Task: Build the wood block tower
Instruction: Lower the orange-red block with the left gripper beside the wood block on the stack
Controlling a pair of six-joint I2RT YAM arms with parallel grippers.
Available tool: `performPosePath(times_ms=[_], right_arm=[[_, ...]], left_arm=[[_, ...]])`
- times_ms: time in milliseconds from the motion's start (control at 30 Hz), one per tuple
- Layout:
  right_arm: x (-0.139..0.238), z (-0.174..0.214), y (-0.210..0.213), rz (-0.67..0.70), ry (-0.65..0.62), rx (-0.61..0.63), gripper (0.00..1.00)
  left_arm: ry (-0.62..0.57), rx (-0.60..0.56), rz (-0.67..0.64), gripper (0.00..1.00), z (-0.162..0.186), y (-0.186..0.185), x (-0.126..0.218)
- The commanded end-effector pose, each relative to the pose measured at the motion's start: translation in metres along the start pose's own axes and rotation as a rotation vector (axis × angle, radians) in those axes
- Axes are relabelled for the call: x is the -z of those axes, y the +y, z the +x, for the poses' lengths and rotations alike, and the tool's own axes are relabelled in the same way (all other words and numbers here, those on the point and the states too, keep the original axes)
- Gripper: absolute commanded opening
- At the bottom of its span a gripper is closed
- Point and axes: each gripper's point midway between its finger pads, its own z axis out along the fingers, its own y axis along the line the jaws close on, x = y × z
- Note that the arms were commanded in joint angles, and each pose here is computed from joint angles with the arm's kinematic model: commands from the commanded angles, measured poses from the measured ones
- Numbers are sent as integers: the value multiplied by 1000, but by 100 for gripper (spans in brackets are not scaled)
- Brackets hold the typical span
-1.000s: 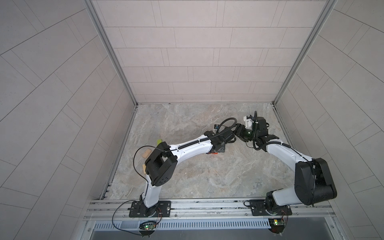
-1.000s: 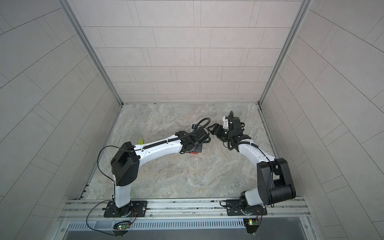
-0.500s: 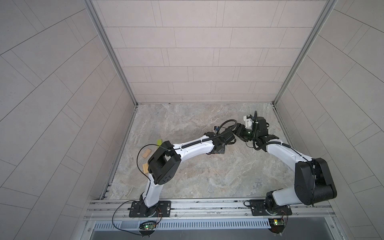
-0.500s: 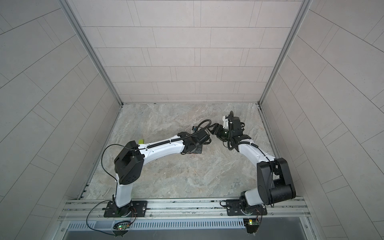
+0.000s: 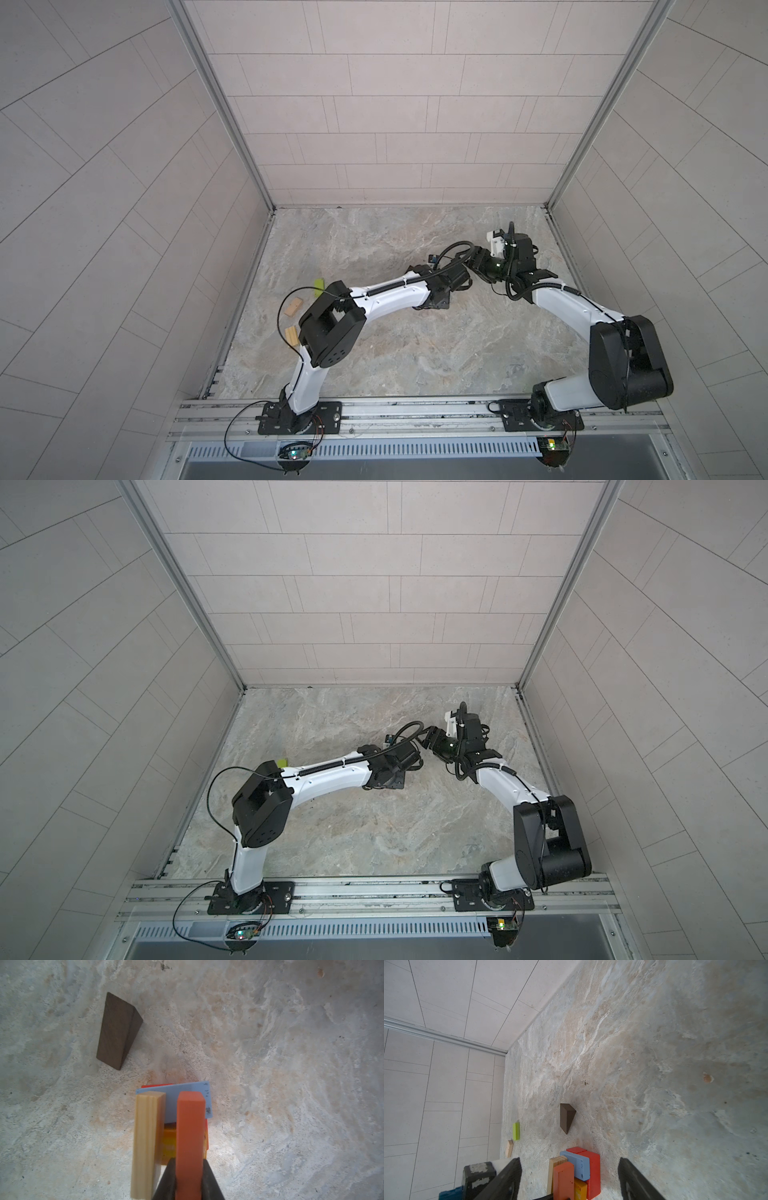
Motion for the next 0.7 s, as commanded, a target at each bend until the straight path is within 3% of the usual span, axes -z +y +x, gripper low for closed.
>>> performPosePath(times_ms=[0, 667], right_arm=[[-3, 3, -4, -1, 4, -18, 74], [-3, 3, -5, 1, 4, -21, 74]], left_arm=[[9, 7, -16, 6, 2, 1, -3], [10, 11, -5, 22, 1, -3, -3]])
